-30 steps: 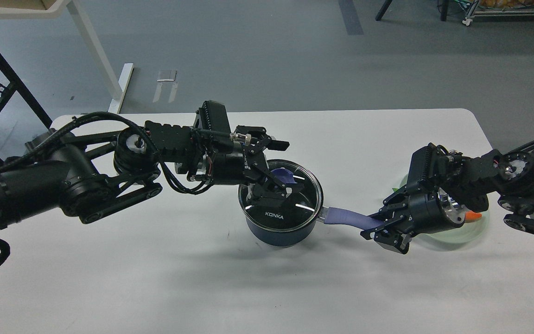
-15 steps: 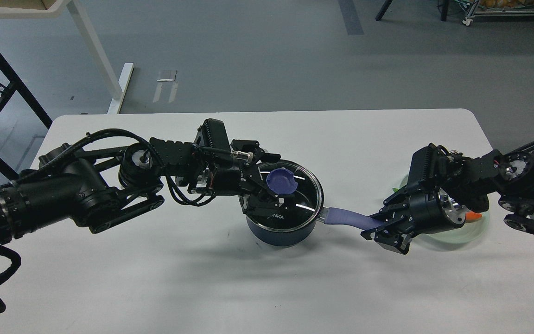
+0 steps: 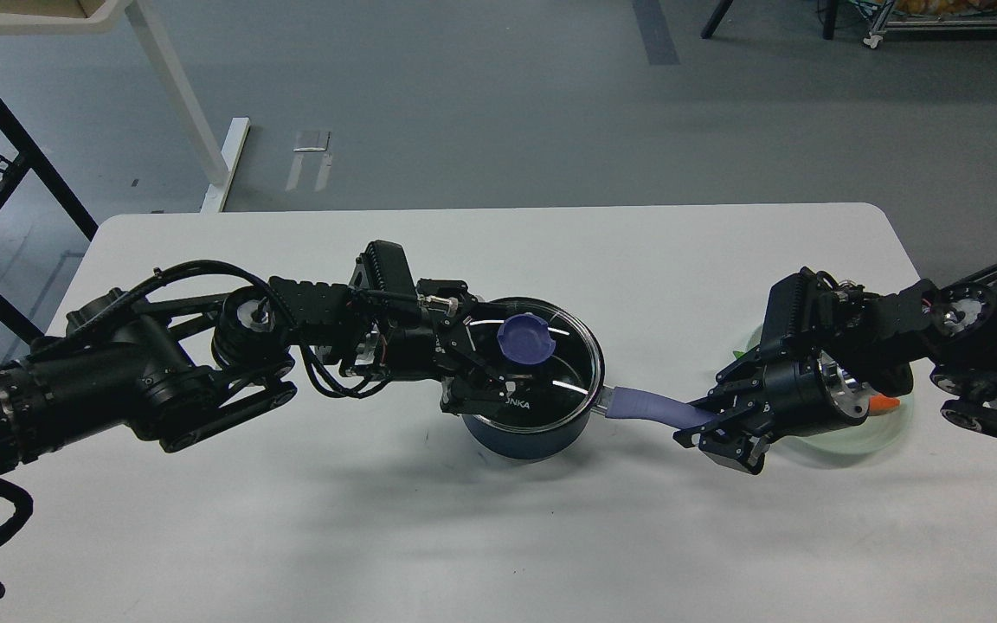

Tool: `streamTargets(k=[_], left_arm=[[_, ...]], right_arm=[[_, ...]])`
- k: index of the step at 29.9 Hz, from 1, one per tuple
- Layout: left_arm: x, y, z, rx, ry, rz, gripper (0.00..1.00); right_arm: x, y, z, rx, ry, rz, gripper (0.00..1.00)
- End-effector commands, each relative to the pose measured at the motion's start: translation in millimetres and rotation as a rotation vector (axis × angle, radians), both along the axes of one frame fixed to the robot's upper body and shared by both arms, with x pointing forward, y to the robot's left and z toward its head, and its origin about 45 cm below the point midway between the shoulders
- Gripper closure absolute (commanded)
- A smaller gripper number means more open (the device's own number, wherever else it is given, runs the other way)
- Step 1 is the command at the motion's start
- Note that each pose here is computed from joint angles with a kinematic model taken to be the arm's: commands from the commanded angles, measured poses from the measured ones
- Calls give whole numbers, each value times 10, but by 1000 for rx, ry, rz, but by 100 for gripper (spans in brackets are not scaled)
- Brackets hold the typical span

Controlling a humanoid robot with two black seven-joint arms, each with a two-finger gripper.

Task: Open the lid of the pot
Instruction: 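Grasp the purple knob of the glass lid with the left gripper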

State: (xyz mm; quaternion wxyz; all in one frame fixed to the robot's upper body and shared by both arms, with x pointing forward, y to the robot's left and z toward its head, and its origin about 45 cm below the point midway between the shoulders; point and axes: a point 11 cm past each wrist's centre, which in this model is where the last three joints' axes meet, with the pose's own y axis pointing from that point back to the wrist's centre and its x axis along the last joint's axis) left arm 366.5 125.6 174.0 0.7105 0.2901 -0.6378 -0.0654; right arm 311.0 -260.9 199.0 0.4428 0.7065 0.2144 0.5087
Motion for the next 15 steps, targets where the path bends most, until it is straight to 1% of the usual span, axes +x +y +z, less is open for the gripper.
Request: streamTargets(k=[1, 7, 8, 10, 11, 15], left_arm=[[2, -2, 5, -4, 2, 3, 16], [-2, -13, 7, -4, 0, -2, 41], [3, -2, 6, -2, 0, 1, 47], [6, -9, 18, -5, -3, -1, 64], [9, -17, 38, -8, -6, -3, 67], [5, -93, 147, -27, -21, -25, 67]], right_arm=[[2, -1, 1, -1, -1, 0, 71], [-2, -2, -3, -1, 1, 0, 70], [-2, -2, -3, -1, 1, 0, 70], [3, -7, 3, -1, -1, -1, 70], [-1, -3, 3, 0, -1, 0, 70], [2, -1, 1, -1, -1, 0, 70]])
